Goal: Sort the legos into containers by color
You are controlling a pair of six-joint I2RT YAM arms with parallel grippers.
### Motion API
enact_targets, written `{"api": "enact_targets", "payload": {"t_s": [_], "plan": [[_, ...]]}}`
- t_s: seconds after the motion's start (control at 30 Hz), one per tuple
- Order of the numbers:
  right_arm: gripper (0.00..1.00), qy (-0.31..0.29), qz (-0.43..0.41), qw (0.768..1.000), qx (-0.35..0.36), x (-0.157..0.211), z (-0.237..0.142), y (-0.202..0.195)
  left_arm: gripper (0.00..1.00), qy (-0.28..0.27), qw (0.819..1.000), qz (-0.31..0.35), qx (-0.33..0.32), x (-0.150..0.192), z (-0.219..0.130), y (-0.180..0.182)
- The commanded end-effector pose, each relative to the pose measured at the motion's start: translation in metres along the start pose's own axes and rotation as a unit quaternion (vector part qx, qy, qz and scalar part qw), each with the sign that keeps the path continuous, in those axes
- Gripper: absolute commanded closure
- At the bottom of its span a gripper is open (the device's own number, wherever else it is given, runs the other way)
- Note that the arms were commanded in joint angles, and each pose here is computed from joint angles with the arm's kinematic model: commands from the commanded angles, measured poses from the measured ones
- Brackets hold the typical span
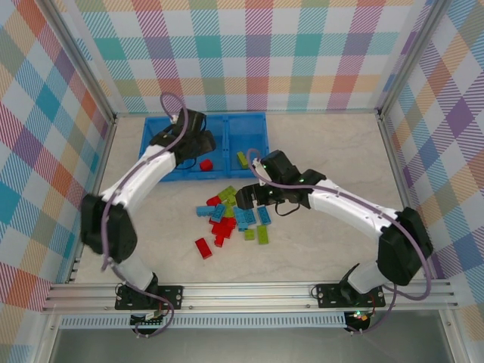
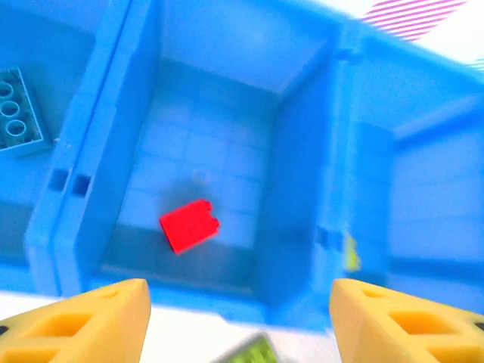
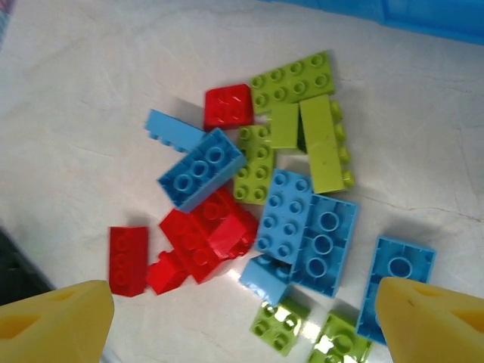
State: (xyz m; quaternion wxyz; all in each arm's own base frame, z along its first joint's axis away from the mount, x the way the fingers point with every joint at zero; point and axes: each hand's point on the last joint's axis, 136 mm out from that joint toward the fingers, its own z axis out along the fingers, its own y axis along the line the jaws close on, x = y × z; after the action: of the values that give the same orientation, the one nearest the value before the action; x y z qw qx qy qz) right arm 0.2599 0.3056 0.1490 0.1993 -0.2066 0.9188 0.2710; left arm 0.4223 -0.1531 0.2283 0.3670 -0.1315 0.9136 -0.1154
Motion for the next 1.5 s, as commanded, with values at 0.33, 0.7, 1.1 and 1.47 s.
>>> {"api": "enact_targets", "payload": {"t_s": [0.33, 0.7, 1.1, 1.47], "plan": [[0.21, 0.071, -0.069, 0.994, 0.056, -0.008, 0.084, -0.03, 0.29, 0.013, 0.932, 0.3, 0.201, 0.11, -0.162, -0.009], [0.46, 0.102, -0.058, 0.991, 0.06, 0.001, 0.117, -0.04, 0.0, 0.03, 0.853, 0.445, 0.272, 0.182, -0.164, 0.02], [0.77, 0.074, -0.055, 0.991, 0.099, -0.011, 0.106, -0.05, 0.0, 0.056, 0.816, 0.502, 0.283, 0.218, -0.143, 0.034], [0.79, -0.066, -0.078, 0.99, 0.101, -0.074, 0.037, -0.022, 0.0, 0.002, 0.84, 0.492, 0.23, 0.197, -0.134, 0.043]]}}
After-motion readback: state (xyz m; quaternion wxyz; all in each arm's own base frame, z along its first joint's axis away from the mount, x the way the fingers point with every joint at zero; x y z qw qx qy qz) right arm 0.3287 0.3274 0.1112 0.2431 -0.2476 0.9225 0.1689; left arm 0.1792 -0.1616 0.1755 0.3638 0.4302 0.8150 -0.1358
